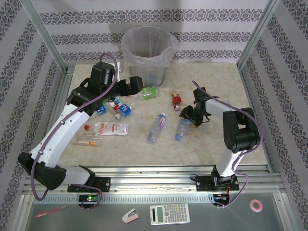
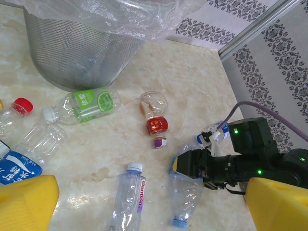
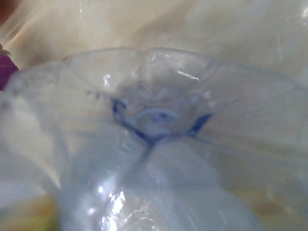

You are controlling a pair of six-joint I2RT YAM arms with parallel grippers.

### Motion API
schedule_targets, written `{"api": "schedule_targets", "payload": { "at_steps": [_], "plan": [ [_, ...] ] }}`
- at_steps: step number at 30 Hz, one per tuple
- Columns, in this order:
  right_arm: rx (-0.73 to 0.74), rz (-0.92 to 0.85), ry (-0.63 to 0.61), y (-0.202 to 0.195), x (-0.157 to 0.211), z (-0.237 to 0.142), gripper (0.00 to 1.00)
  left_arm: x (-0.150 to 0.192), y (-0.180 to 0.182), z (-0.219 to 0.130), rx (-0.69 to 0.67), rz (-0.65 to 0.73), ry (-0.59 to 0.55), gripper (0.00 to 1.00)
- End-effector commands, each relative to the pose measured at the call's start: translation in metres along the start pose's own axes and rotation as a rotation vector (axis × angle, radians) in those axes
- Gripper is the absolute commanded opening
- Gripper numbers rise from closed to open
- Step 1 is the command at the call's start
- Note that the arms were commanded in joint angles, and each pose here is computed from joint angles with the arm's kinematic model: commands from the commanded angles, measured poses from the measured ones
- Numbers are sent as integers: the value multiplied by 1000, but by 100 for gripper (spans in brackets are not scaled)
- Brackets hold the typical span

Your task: Throw the plastic bottles in the bin

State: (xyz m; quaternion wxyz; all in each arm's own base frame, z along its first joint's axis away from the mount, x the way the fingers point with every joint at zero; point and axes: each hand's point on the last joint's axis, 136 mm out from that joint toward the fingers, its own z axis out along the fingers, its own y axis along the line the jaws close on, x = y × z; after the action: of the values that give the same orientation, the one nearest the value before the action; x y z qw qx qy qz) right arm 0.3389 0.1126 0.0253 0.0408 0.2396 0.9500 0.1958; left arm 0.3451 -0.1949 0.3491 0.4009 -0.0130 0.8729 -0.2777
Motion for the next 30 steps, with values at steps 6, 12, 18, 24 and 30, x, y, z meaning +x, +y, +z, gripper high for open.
{"api": "schedule_targets", "payload": {
  "at_steps": [6, 12, 18, 24, 30],
  "plan": [
    [-7, -28, -6, -13, 20, -23, 44, 6, 7, 3, -19, 22, -7, 100],
    [-162, -44, -73, 18, 22, -59, 41, 12, 15, 7, -45, 19, -2, 100],
    [-310, -87, -146, 74, 6, -106, 37, 20, 23, 12, -62, 5, 10, 100],
    [-493, -94, -242, 146, -47, -154, 37, 24, 29, 13, -76, -9, 4, 100],
    [-621, -88, -311, 201, -93, -191, 37, 29, 43, 10, -118, -30, -13, 100]
  ]
}}
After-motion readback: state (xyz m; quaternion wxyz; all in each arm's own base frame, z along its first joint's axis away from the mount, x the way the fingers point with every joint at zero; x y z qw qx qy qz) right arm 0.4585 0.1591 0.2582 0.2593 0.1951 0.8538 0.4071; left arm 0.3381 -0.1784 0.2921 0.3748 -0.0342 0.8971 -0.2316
